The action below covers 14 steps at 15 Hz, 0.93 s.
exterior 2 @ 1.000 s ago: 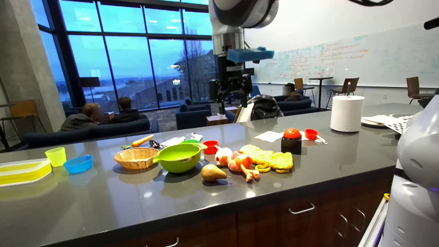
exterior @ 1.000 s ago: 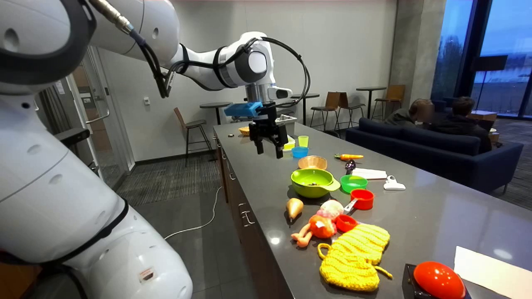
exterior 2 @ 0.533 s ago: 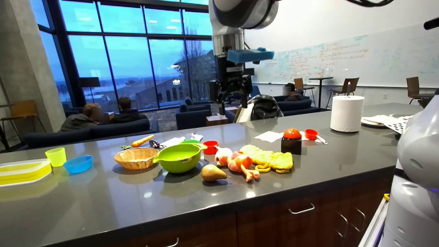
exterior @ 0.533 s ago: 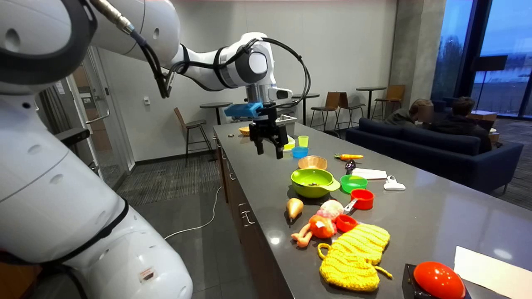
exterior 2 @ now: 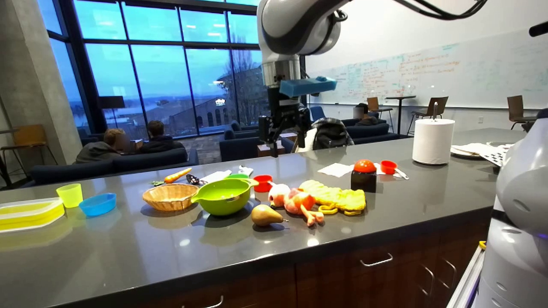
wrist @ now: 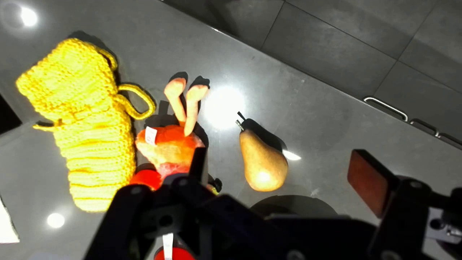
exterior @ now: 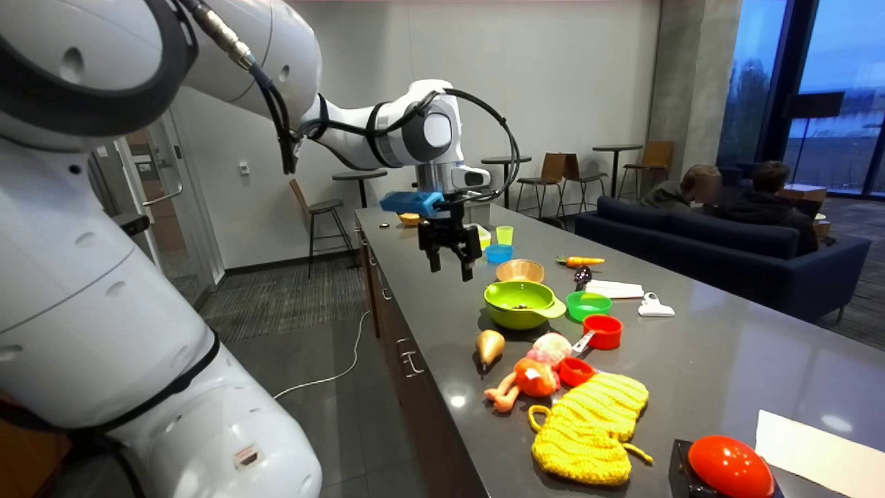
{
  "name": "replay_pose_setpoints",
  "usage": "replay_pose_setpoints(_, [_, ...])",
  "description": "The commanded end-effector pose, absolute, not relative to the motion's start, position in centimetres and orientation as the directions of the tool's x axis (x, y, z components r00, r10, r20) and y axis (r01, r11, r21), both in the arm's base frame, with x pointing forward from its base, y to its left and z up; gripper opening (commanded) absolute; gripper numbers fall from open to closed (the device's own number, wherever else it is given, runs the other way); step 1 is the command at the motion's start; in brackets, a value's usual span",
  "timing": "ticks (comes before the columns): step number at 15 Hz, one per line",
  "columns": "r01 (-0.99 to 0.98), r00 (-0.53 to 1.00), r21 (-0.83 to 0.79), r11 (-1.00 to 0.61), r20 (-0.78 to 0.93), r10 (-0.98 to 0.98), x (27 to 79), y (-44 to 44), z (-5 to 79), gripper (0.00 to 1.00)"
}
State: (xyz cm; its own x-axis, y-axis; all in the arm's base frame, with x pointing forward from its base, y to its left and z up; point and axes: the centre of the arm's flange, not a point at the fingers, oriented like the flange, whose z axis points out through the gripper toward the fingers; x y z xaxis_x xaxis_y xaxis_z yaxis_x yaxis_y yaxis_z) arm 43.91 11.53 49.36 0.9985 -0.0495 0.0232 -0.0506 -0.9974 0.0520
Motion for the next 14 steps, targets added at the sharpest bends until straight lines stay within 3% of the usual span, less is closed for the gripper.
replay_pose_setpoints(1, [0.009,0.997,-0.027,-1.000,0.080,0.006,45.2,11.8,46.6,1.00])
replay_pose_setpoints(7, [0.054,0.991,-0.129,-0.990,0.130,0.037,47.5,11.5,42.7,1.00])
replay_pose_setpoints(14, [0.041,0.993,-0.108,-0.993,0.117,0.028,47.5,11.6,42.5,1.00])
